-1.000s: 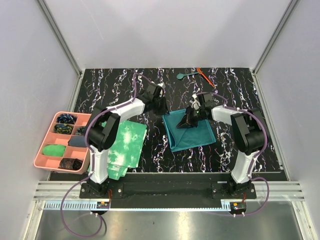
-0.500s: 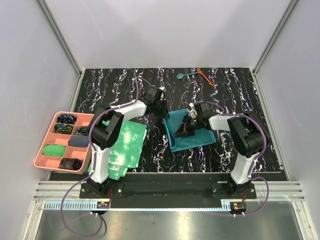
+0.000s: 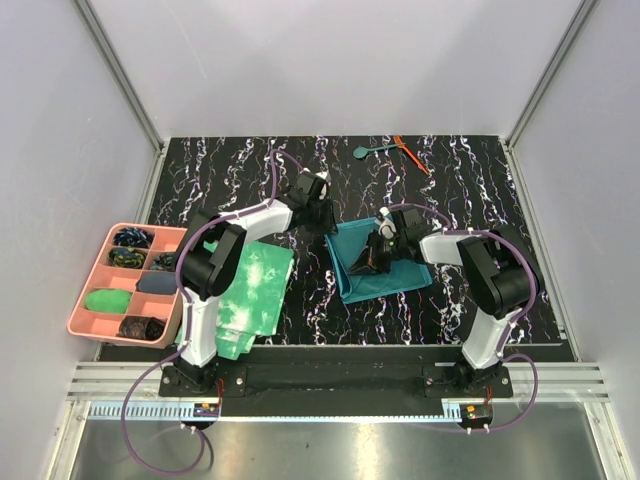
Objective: Fold the napkin into a case and place the utensils inside
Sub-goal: Smooth out the upper triangle-folded napkin at the center of the board.
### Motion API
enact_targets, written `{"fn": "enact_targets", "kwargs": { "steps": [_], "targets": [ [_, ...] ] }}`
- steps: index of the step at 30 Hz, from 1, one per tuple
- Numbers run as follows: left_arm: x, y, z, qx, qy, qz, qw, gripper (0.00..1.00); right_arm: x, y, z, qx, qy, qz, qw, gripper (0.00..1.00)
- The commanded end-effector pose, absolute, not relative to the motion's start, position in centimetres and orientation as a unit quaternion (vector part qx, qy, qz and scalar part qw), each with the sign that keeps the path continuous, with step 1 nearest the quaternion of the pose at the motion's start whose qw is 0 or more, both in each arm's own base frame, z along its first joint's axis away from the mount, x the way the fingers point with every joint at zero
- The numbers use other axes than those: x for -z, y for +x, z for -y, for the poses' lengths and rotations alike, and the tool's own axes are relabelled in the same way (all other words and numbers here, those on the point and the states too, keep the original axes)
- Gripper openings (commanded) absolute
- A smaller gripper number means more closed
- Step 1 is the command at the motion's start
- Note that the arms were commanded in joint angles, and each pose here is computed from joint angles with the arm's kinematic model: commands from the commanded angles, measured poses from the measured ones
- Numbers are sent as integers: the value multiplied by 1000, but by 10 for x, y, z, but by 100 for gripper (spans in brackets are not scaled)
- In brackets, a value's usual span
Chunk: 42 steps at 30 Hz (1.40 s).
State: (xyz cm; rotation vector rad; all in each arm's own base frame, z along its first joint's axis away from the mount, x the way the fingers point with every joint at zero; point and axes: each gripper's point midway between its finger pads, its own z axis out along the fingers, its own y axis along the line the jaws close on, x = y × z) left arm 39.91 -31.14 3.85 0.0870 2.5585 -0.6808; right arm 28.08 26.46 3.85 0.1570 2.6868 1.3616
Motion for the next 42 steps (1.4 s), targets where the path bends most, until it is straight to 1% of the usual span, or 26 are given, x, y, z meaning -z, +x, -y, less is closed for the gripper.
{"fn": "enact_targets", "kwargs": {
  "steps": [1,8,14,22,26,29,34,36,38,40,42],
  "targets": [
    [-70,407,326,286,44,-917,276,22,-53,283,-265,-457,40,-884,90,7],
    [-51,407,324,272,39,-925,264,21,-51,273,-273,-464,38,-881,78,7],
    [-42,408,321,257,33,-931,257,20,-47,260,-286,-477,38,-876,63,7],
    [-37,408,319,251,31,-934,251,19,-37,255,-293,-485,44,-872,54,7],
    [-47,407,321,259,35,-931,255,19,-33,249,-291,-487,43,-871,50,6],
    [-67,406,326,274,38,-924,264,19,-36,248,-292,-492,37,-869,49,6],
    [-101,396,337,290,47,-912,287,21,-56,253,-290,-485,25,-871,70,8],
    [-105,390,344,299,48,-909,285,21,-60,253,-289,-478,23,-875,75,8],
    [-104,379,352,310,57,-908,278,19,-66,257,-287,-470,23,-878,87,9],
    [-93,373,355,308,61,-911,267,17,-67,254,-284,-461,22,-883,84,10],
    [-83,369,355,310,53,-915,254,12,-67,252,-284,-450,20,-889,84,10]
  ]
}}
